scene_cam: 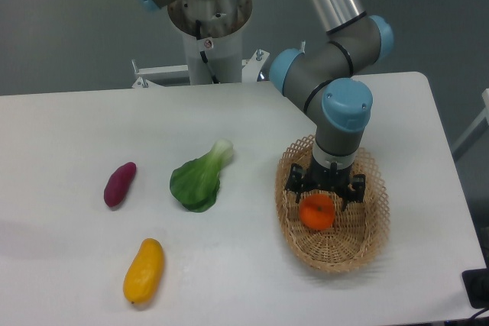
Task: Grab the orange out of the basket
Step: 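Close the gripper fingers around the orange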
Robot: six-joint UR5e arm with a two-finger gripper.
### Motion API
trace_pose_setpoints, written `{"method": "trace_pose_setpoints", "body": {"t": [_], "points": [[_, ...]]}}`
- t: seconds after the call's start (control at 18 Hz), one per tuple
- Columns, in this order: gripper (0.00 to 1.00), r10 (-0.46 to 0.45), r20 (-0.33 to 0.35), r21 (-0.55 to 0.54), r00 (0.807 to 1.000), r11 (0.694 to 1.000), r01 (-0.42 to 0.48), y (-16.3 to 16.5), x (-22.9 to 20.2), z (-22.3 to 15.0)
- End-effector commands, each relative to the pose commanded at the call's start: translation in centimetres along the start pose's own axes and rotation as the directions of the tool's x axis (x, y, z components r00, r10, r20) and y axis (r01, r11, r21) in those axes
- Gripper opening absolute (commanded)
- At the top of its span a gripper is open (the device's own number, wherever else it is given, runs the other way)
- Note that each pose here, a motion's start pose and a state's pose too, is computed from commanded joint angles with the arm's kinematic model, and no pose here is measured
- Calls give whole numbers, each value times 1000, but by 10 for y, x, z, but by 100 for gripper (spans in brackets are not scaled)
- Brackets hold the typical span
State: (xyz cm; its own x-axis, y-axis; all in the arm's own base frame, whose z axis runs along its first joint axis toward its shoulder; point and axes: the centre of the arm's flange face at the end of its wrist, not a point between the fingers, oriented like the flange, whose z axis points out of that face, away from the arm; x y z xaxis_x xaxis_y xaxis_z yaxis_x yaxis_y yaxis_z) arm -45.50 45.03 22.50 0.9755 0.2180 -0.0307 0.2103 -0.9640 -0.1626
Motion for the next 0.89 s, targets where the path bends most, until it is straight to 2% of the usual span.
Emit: {"method": "trace_pose_setpoints", "body": {"t": [0.33,0.5,0.89], "points": [[100,-33,18,12,999,999,33,-2,-3,8],[88,-31,24,4,999,1000,31,-3,-2,10],[79,-24,27,5,999,1000,24,-4,-4,11]]}}
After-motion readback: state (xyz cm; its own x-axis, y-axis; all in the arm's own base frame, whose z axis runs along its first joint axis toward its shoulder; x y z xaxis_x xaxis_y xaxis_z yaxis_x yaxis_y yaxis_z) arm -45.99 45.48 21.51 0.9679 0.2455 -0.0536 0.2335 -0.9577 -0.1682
